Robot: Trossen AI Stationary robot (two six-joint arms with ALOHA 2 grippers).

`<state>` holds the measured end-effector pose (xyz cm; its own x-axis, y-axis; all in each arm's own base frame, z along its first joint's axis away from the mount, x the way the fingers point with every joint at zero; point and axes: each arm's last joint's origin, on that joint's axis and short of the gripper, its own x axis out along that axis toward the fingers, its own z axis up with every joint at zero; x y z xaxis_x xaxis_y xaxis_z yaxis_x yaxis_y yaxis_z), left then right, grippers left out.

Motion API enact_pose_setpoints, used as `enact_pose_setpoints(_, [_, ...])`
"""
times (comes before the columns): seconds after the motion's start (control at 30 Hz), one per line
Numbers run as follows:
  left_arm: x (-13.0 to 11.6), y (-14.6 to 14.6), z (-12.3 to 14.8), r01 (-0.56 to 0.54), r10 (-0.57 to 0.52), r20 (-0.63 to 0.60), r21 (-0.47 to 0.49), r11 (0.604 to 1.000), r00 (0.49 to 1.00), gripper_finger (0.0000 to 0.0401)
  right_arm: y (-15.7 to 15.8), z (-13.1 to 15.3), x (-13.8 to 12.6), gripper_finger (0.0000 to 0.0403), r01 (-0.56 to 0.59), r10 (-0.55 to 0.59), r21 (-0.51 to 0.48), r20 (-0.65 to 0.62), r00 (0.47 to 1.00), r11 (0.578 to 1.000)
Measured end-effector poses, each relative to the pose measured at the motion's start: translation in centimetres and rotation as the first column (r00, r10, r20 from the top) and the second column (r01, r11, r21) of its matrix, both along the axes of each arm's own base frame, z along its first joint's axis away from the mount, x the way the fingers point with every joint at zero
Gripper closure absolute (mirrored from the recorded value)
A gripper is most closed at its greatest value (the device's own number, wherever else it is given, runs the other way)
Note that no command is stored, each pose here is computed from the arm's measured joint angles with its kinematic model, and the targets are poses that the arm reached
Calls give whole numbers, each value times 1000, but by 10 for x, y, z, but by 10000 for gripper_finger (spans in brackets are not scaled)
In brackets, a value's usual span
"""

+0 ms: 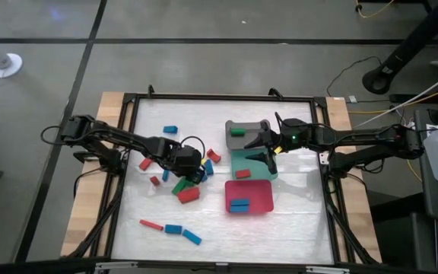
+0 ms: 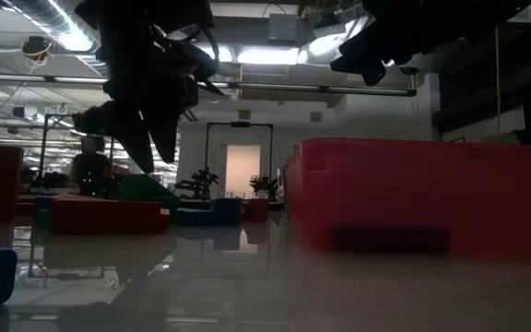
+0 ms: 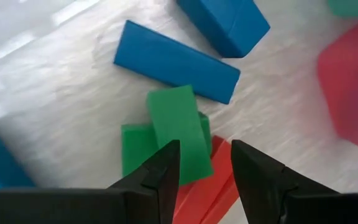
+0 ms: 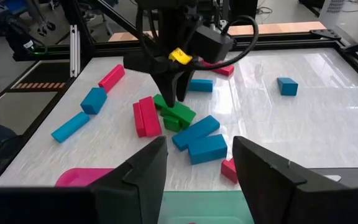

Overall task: Sort blocks
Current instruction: Put the green block into the black bin

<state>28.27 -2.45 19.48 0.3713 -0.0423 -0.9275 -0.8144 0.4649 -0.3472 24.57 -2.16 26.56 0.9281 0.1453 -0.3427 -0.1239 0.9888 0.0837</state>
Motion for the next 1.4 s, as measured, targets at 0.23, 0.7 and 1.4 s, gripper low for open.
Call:
enact_pose_setpoints(0.23, [-4,0,-9,-11,11,-9,-4,1000,1000,271,0,0,0,217,0,0,0,0,1000,1000])
enact_pose_setpoints(0.7, [-10,1,-20,-7,7,-27,-1,1000,1000,271,0,0,0,217,0,0,0,0,1000,1000])
enact_pose_setpoints(1.4, [-4,-1,-32,38,-38,-69,-6,999,997,364,0,0,0,217,1,-1,0,3,1000,1000])
